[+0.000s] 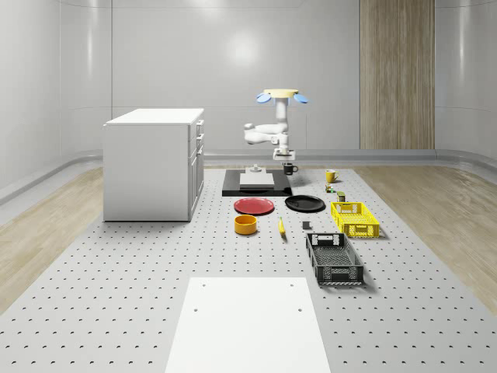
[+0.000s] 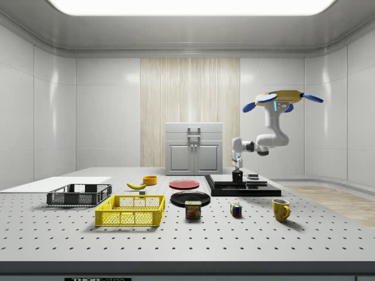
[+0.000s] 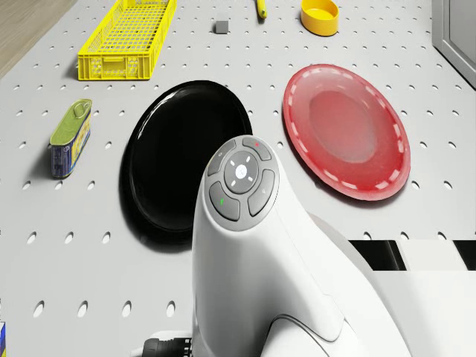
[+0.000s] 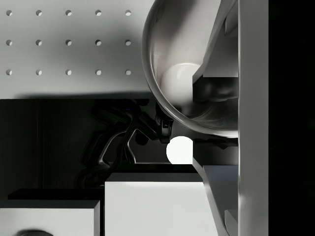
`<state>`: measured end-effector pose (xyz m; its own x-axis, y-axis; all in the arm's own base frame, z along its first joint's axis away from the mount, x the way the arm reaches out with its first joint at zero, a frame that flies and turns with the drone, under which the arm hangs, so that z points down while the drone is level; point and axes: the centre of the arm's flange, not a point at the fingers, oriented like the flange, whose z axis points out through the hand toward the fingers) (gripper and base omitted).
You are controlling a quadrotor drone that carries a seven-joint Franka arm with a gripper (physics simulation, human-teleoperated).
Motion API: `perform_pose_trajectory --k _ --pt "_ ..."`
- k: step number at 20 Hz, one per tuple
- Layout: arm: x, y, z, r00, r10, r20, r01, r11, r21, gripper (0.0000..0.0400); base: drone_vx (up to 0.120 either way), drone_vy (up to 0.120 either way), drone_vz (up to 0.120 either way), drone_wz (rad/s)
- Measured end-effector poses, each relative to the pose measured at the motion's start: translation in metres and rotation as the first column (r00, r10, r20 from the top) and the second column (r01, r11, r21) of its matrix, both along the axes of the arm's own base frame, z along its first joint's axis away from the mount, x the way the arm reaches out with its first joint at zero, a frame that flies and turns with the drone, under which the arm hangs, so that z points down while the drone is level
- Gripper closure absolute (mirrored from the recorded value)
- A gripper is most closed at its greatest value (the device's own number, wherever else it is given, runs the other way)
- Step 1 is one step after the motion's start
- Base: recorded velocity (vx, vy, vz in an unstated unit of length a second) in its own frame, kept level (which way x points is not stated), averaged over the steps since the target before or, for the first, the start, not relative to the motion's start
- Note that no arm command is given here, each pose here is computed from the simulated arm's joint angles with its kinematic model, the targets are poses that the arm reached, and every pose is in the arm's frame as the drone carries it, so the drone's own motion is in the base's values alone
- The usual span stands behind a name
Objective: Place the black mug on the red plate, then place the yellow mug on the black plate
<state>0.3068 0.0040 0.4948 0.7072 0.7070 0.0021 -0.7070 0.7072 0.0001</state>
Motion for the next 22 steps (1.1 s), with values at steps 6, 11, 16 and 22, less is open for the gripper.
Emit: perform_pose_trajectory --k 6,11,16,22 --pt "0.0000 0.0000 -0.0001 1.000 0.000 0.0000 0.000 1.000 0.000 0.0290 0.120 -0.120 0.000 0.000" --pt "0.0000 0.0000 -0.0001 1.000 0.000 0.0000 0.000 1.000 0.000 0.0290 0.120 -0.120 0.000 0.000" --pt "0.0000 0.0000 -0.0001 1.000 0.000 0.0000 0.000 1.000 0.000 0.0290 0.120 -0.120 0.000 0.000" --pt "0.0000 0.0000 -0.0001 1.000 0.000 0.0000 0.000 1.000 0.000 0.0290 0.120 -0.120 0.000 0.000"
